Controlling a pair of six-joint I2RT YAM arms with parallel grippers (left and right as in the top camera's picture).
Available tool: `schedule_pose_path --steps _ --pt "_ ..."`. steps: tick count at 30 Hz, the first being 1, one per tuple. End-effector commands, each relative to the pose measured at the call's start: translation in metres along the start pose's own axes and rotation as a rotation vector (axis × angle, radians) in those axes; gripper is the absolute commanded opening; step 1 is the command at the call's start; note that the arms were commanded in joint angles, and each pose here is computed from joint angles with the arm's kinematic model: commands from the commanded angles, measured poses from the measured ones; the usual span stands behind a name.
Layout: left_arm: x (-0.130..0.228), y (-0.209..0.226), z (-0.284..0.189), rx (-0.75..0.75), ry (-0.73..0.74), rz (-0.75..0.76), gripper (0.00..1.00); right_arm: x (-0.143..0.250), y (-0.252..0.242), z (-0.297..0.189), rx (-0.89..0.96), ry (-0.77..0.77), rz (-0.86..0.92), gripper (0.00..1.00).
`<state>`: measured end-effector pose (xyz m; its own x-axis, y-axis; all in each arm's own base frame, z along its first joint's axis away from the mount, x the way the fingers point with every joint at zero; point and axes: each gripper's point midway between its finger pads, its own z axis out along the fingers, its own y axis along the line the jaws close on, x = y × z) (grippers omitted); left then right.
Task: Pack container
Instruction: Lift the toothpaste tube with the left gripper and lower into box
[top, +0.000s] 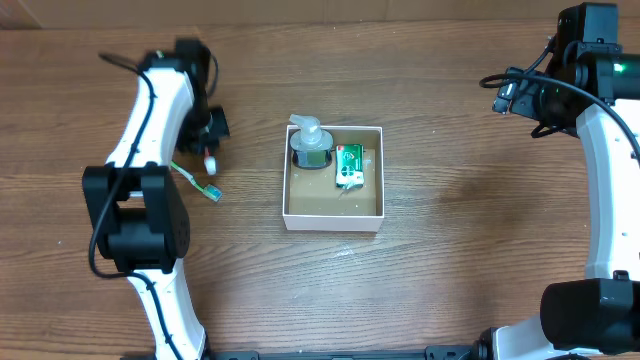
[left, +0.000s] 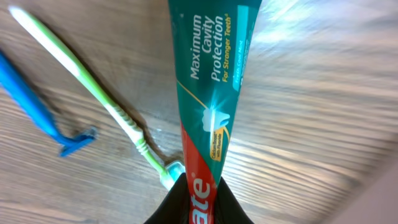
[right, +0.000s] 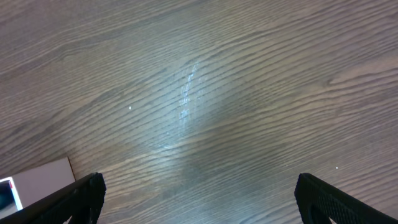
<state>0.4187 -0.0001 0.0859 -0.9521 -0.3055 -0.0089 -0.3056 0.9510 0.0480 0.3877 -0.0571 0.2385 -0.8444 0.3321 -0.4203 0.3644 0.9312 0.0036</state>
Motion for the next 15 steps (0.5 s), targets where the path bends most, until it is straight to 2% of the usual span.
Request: schedule_pose_path --steps 1,8,15 --pt "-0.013 -0.026 -0.072 0.144 -0.106 0.087 0.09 -0.008 -0.003 -0.013 -0.003 -0.047 0.009 1.00" --pt "0.015 -0.075 -0.147 0.266 -0.187 0.328 0.04 -0.009 -0.002 -0.013 -0.003 -0.048 0.009 1.00" --pt "0.075 -0.137 -0.176 0.283 -0.221 0.678 0.04 -0.009 -0.002 -0.013 -0.003 -0.048 0.009 1.00"
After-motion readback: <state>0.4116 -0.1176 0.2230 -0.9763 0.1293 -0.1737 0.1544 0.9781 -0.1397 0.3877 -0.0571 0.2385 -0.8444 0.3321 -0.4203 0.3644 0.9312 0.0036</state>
